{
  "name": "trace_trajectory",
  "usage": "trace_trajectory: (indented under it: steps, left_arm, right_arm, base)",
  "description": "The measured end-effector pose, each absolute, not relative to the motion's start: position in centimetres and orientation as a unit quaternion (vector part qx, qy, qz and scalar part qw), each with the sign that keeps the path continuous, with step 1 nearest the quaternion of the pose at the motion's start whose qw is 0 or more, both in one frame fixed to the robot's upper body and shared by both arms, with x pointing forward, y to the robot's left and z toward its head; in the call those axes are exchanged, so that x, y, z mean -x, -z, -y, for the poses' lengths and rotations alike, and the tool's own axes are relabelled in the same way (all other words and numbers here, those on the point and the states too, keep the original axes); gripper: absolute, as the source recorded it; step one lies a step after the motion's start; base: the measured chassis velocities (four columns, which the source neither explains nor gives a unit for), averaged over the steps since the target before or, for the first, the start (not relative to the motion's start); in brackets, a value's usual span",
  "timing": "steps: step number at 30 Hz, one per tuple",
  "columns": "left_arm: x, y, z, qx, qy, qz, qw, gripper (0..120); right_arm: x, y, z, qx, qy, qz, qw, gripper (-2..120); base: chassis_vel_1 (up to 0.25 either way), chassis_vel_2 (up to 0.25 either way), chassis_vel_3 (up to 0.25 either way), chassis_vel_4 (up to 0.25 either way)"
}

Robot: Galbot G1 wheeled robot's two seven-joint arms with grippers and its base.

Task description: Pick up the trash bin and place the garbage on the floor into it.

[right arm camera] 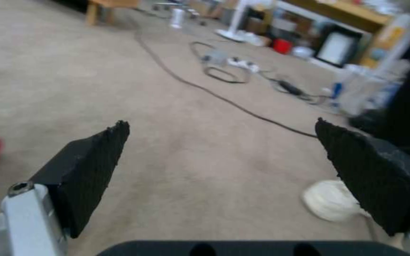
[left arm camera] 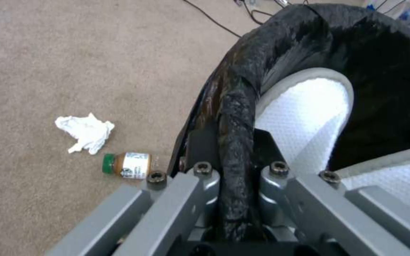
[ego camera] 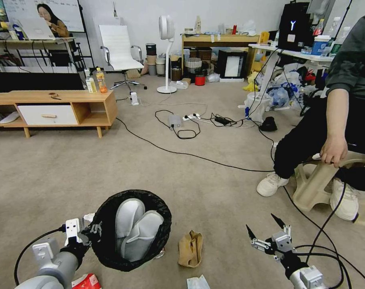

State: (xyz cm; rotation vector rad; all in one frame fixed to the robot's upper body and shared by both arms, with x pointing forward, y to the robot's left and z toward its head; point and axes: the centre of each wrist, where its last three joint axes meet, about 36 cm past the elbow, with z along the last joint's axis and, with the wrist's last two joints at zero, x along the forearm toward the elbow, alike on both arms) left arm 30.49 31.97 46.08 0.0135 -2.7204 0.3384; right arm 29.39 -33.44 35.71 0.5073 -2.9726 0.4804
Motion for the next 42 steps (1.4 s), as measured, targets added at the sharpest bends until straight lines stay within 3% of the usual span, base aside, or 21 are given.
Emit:
trace_trajectory:
  steps: [19, 42]
  left_arm:
    - [-30.5, -45.8, -31.9, -0.008, -0.117, 0.972, 0.204, 4]
    - [-30.4, -44.7, -31.6, -0.015, -0.123, 0.970, 0.210, 4]
  right_arm:
    - [-31.6, -35.5, 35.7, -0.429, -0.148, 0.888, 0.073, 100]
    - [-33.0, -30.8, 37.3, -0.531, -0.163, 0.817, 0.152, 100]
  base:
    - [0.000, 0.000, 0.000, 0.000]
    - [0.000, 0.000, 0.000, 0.000]
